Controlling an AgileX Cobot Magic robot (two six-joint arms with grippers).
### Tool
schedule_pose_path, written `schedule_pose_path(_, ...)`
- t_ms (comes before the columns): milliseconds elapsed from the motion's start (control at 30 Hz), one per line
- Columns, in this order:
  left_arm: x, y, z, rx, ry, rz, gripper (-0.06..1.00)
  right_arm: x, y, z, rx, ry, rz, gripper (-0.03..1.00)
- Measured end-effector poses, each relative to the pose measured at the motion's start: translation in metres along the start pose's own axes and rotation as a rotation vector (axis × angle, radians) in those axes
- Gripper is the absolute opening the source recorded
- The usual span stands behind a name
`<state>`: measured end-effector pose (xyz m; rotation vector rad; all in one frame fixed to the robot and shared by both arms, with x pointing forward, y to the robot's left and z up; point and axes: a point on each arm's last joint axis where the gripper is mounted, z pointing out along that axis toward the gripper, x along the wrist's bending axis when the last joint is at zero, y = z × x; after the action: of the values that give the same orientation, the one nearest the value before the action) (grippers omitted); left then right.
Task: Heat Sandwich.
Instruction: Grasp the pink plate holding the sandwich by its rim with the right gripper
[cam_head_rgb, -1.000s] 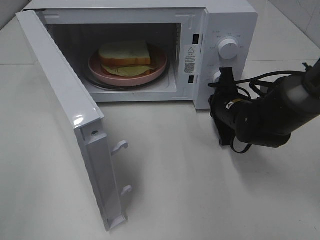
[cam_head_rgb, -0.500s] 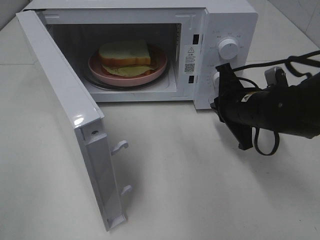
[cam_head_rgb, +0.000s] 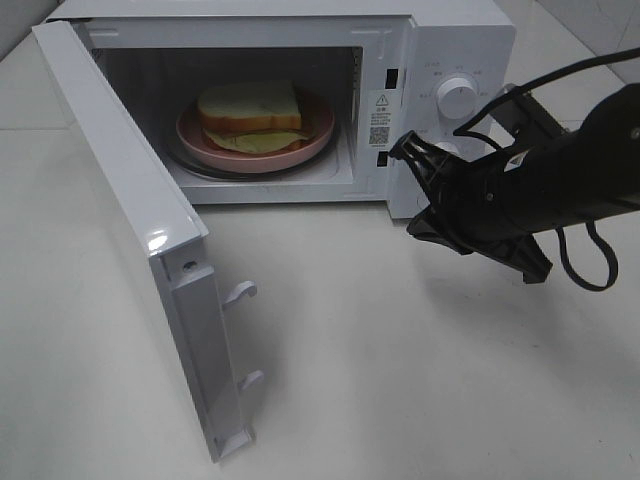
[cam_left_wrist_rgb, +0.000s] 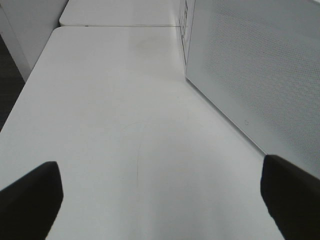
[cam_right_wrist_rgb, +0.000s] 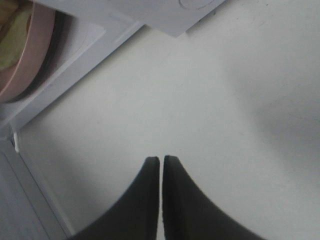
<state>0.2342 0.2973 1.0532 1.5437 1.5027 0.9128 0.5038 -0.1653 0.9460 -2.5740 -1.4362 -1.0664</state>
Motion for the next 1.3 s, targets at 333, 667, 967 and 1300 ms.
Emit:
schedule_pose_path(333,0.0,0.0,0.0,0.0,0.0,0.0,0.99,0.026,0.009,-0.015,0.161,-0.099,-0.326,0.08)
schedule_pose_path(667,0.0,0.0,0.0,0.0,0.0,0.0,0.99,0.043,0.025,-0.034,0.252,-0.198,-0.744,0.09)
schedule_pose_path(967,0.0,0.0,0.0,0.0,0.0,0.0,0.99,0.05,0.033,-0.046,0.373,-0.183,-1.32,0.1)
schedule_pose_path(1300,0.0,0.0,0.0,0.0,0.0,0.0,0.99,0.049,0.033,-0.047,0.473,-0.063,-1.998,0.13)
